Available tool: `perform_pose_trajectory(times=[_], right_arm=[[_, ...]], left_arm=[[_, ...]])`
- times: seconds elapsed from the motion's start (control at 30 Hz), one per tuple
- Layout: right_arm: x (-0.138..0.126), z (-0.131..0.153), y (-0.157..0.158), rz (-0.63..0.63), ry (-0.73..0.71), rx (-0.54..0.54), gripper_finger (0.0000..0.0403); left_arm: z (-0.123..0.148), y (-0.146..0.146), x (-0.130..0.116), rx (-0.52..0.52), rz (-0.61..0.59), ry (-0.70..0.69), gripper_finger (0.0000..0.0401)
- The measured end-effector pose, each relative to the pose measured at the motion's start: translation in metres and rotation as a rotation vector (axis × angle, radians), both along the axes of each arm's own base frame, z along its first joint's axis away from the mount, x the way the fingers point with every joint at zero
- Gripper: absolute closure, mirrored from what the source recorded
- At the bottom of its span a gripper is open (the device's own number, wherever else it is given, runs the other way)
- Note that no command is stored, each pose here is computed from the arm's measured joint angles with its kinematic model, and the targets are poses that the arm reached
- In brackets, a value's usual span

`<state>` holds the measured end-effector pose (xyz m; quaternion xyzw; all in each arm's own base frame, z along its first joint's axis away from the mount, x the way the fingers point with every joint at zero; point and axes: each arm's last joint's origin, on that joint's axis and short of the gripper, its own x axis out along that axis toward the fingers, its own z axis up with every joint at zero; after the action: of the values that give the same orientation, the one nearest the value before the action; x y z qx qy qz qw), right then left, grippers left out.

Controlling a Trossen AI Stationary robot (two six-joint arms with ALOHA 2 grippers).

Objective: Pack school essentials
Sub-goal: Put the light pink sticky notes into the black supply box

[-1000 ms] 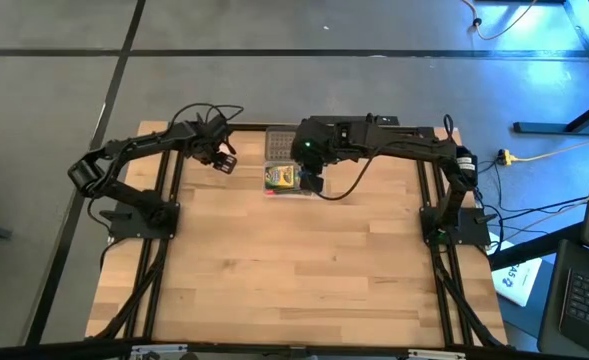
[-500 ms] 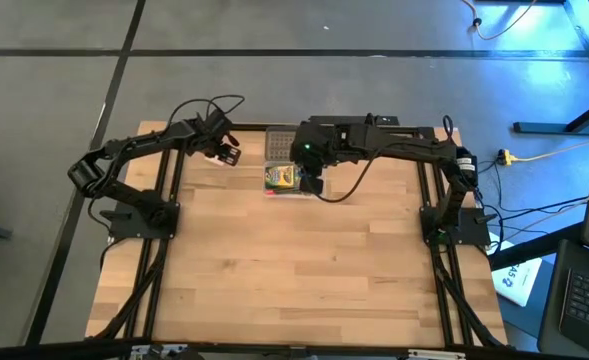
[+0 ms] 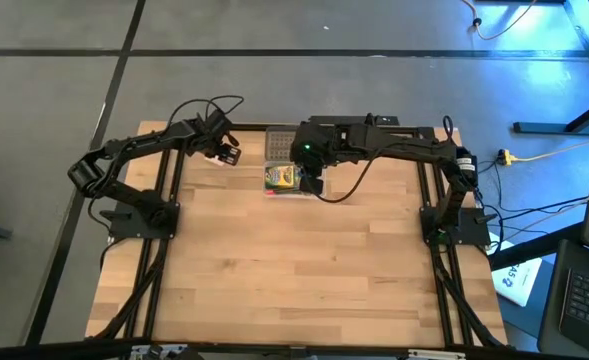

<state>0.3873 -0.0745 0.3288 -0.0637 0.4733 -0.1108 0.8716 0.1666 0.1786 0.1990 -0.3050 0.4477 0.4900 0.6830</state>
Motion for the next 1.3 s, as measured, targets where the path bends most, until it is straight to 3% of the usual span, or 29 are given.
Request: perform_pose_trajectory(times=[0.77, 0.93, 1.1, 1.3], right_arm=[[0.0001, -0.0001, 0.0000, 0.000, 0.000, 0.000, 0.0297], [0.0001, -0.0002, 0.0000, 0.000, 0.001, 0.000, 0.0297], [0.0002, -0.0004, 0.0000, 0.000, 0.001, 0.000, 0.0297], [0.0002, -0.0005, 0.0000, 0.000, 0.002, 0.000, 0.0297]], left_arm=[[-0.0029, -0.0073, -0.0040, -0.076, 0.039, 0.035, 0.0232], [-0.0029, -0.0071, -0.0042, -0.077, 0.097, 0.018, 0.0222], [-0.0028, -0.0067, -0.0049, -0.061, 0.129, 0.026, 0.0173], [-0.0028, -0.0043, -0.0083, -0.047, 0.141, 0.050, 0.0057]])
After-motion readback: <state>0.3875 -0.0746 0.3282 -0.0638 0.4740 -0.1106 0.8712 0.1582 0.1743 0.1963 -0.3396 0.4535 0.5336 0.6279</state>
